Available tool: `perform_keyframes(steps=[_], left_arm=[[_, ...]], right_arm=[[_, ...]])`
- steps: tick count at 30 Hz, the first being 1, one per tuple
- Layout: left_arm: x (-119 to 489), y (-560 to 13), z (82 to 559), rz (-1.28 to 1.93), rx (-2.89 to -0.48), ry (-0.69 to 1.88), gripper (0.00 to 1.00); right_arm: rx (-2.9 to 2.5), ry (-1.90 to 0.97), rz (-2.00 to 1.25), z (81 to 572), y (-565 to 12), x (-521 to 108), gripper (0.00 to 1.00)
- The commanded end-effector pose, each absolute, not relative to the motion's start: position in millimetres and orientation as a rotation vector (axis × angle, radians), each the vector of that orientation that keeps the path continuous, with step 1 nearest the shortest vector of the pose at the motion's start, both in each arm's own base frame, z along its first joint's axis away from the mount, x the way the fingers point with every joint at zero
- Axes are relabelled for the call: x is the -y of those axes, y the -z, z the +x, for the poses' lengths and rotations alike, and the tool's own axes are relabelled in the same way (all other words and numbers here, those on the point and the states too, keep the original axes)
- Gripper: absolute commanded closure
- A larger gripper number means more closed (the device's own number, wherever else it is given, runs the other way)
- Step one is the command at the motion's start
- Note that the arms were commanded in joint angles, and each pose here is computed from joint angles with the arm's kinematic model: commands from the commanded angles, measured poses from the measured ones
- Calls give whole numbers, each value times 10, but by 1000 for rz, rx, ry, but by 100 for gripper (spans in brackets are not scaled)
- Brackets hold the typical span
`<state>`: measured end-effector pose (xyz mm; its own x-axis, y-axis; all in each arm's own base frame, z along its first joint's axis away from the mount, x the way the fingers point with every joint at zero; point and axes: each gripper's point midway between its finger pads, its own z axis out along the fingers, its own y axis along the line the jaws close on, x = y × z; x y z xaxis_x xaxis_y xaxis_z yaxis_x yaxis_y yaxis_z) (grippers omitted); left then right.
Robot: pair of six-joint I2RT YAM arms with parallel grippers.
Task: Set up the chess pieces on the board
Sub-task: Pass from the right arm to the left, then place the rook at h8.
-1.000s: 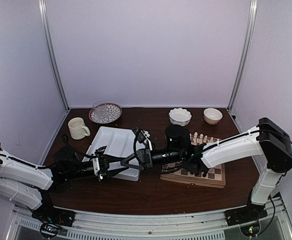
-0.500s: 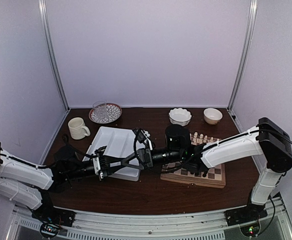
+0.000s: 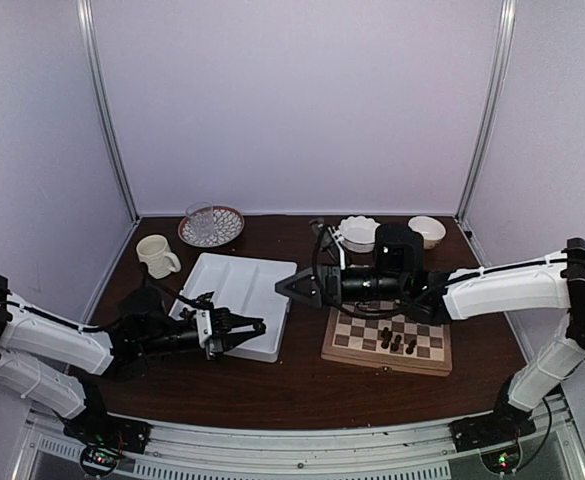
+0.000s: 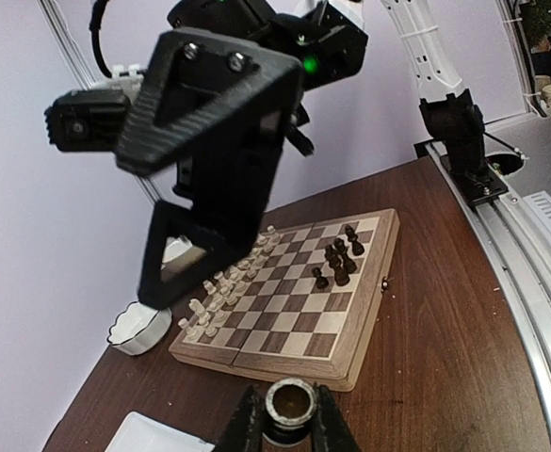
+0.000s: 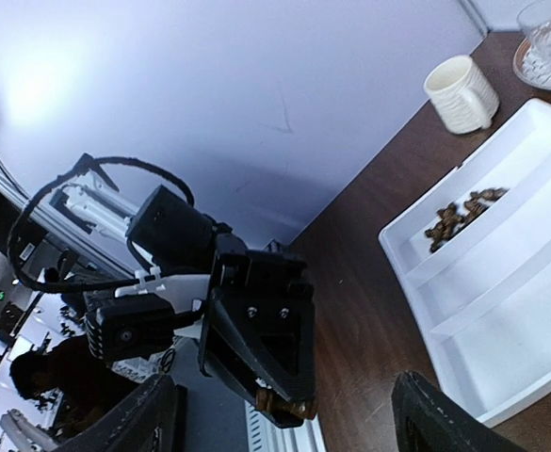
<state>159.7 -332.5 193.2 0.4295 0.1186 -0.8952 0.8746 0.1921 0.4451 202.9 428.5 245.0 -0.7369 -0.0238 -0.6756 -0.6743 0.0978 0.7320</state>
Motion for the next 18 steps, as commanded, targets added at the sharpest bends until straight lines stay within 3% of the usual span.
perform_keyframes(steps=[1, 10, 18], left_arm=[[3458, -1949, 1595, 1291, -1024, 754, 95], [3972, -1759, 1899, 1204, -1134, 930, 95], [4338, -1525, 2220, 1215, -1270, 916, 95]], right_arm=[[-1853, -1477, -653, 2262, -2667, -3956, 17], [-1859, -805, -564, 2644, -2823, -3085, 11], [-1793, -585, -418, 2755, -2633, -2568, 10]])
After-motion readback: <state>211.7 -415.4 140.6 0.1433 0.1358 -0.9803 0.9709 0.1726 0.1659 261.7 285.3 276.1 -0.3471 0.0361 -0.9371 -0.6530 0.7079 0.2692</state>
